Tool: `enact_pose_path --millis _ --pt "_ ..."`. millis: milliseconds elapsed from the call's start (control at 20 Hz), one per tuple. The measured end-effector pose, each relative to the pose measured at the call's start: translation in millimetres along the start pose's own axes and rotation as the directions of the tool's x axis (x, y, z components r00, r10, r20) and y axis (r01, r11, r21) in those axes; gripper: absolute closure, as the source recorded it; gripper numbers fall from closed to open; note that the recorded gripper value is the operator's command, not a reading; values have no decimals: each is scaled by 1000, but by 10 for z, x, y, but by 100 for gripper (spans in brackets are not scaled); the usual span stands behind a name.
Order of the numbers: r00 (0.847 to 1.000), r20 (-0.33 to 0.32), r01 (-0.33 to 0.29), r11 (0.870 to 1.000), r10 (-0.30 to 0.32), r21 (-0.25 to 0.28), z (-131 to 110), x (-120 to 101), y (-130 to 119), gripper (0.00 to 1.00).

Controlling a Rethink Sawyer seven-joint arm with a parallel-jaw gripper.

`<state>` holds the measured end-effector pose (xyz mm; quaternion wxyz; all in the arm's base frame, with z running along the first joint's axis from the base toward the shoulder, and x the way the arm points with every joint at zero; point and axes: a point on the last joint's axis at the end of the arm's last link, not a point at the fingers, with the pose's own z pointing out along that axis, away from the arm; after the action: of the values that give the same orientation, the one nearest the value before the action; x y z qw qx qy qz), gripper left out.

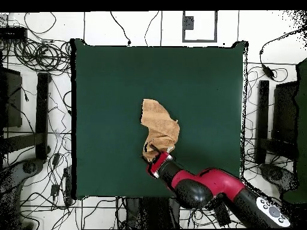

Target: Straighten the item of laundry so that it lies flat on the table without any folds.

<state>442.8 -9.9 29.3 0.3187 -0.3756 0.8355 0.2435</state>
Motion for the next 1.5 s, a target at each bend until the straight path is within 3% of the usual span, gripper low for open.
enact_pose_path --millis 350,500,700,900,1100,1200,1500 --pt "1000 11 20 1000 -20 -13 59 19 81 0" --pt "999 40 -8 1000 9 -19 76 46 110 0" --pt "989 113 -93 995 98 -43 58 79 140 0" --pt "974 153 -151 983 166 -109 15 167 203 0" --pt "978 155 -112 977 142 -183 -14 260 288 0" --pt "983 163 -47 974 84 -220 -39 317 340 0" --pt "978 207 48 973 0 -227 -31 321 354 0"
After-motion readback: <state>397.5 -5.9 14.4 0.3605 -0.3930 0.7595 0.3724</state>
